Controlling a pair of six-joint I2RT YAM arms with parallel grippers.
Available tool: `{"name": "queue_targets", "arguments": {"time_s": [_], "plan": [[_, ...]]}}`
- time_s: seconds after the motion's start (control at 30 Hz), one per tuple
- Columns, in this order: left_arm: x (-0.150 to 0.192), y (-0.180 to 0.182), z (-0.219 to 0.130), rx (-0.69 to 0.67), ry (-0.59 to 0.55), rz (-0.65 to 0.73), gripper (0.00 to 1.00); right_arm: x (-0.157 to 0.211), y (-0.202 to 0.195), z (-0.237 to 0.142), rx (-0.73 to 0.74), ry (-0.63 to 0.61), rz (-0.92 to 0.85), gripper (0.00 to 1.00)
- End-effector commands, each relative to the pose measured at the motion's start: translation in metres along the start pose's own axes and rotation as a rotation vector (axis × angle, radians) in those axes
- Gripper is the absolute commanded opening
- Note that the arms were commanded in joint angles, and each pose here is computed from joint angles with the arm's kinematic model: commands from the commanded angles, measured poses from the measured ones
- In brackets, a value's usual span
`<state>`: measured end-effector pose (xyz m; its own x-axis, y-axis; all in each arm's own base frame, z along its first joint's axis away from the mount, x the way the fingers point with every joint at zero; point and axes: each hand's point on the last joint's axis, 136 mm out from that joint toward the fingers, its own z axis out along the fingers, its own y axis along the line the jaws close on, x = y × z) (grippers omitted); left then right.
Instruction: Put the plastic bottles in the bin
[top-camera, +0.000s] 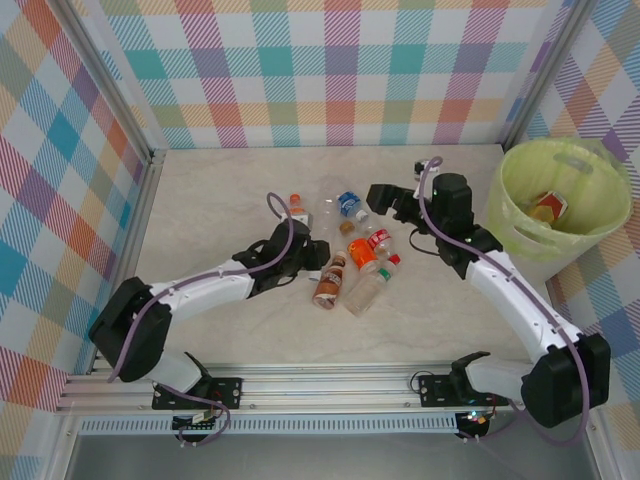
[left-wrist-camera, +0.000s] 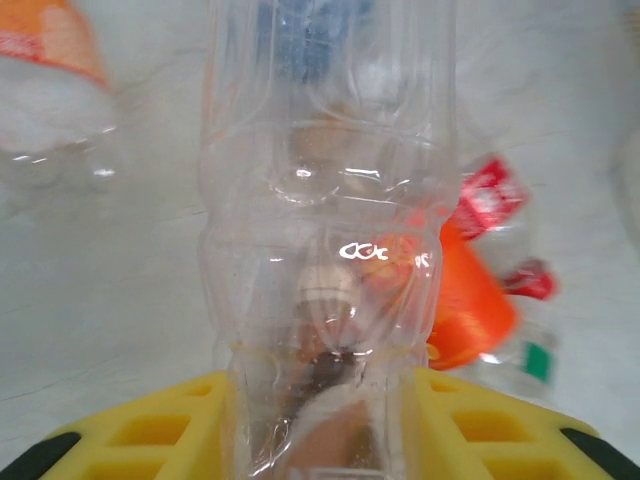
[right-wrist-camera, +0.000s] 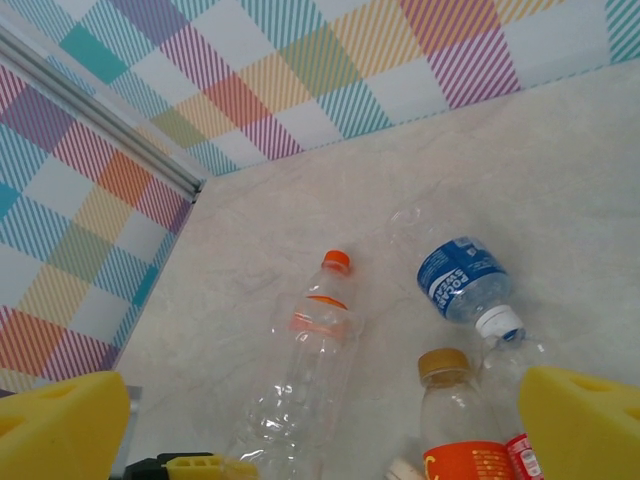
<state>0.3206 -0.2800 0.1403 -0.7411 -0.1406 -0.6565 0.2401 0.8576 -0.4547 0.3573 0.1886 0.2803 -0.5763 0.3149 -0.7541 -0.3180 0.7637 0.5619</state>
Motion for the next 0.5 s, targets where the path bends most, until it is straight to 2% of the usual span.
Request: {"name": "queue_targets", "arguments": {"time_s": [0.0, 0.07, 0.23, 0.37, 0.47], "plan": [[-0.032, -0.054, -0.027, 0.292, -0.082, -0.001, 0.36, 0.002, 0.027, 0.011, -0.114, 0.028, 0.027, 1.00], [-0.043, -0.075, -0.043, 0.406, -0.109, 0.012, 0.35, 0.006, 0.050, 0.016, -0.210, 0.078, 0.008, 1.00], [-0.055, -0.107, -0.070, 0.579, -0.113, 0.049, 0.33, 0.011, 0.102, 0.019, -0.413, 0.147, -0.044, 1.00], [-0.058, -0.123, -0.085, 0.669, -0.108, 0.077, 0.33, 0.009, 0.119, 0.024, -0.452, 0.141, -0.058, 1.00], [-0.060, -0.125, -0.091, 0.686, -0.122, 0.078, 0.33, 0.005, 0.122, 0.028, -0.459, 0.124, -0.022, 1.00]]}}
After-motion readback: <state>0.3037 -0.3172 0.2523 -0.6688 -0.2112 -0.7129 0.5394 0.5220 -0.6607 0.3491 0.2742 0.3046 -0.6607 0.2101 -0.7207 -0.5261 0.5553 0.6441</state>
